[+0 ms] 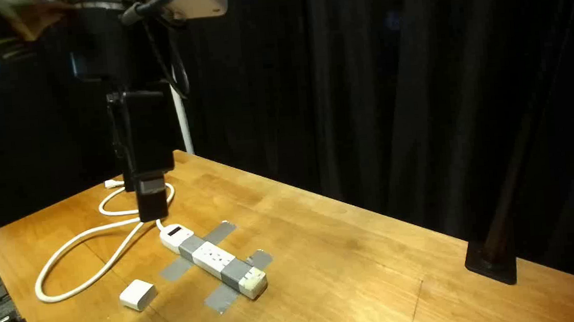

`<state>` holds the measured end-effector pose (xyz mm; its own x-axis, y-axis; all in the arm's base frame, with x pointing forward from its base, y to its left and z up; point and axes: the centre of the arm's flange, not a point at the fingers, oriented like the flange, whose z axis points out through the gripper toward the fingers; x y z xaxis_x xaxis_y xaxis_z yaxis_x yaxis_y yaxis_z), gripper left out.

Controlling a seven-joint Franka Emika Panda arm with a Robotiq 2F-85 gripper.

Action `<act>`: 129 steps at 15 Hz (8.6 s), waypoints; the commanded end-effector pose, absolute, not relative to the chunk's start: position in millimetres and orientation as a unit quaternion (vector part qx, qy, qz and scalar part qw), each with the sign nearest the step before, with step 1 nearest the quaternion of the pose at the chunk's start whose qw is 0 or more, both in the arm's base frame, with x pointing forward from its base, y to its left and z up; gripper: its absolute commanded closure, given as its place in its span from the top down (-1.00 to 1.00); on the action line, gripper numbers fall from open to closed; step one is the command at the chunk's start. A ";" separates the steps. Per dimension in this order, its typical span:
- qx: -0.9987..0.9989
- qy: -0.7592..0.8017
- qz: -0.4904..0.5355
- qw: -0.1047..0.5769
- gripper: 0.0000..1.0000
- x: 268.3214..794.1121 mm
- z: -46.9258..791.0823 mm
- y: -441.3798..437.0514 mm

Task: Put the charger head on the socket on the extension cord

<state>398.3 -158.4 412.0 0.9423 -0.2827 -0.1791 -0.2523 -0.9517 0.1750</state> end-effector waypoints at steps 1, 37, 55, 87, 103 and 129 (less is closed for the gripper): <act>0.983 -0.136 -0.101 0.075 1.00 398.8 412.6 -158.5; 0.865 0.494 -0.093 0.004 1.00 431.6 242.7 18.3; 0.670 0.737 -0.074 0.046 1.00 412.1 163.4 34.8; 0.666 0.745 -0.032 -0.009 -0.05 408.3 135.4 8.8; 0.754 0.603 -0.125 0.228 -0.55 459.7 240.5 -80.9; 0.490 0.430 -0.235 0.721 -0.05 456.3 221.8 75.1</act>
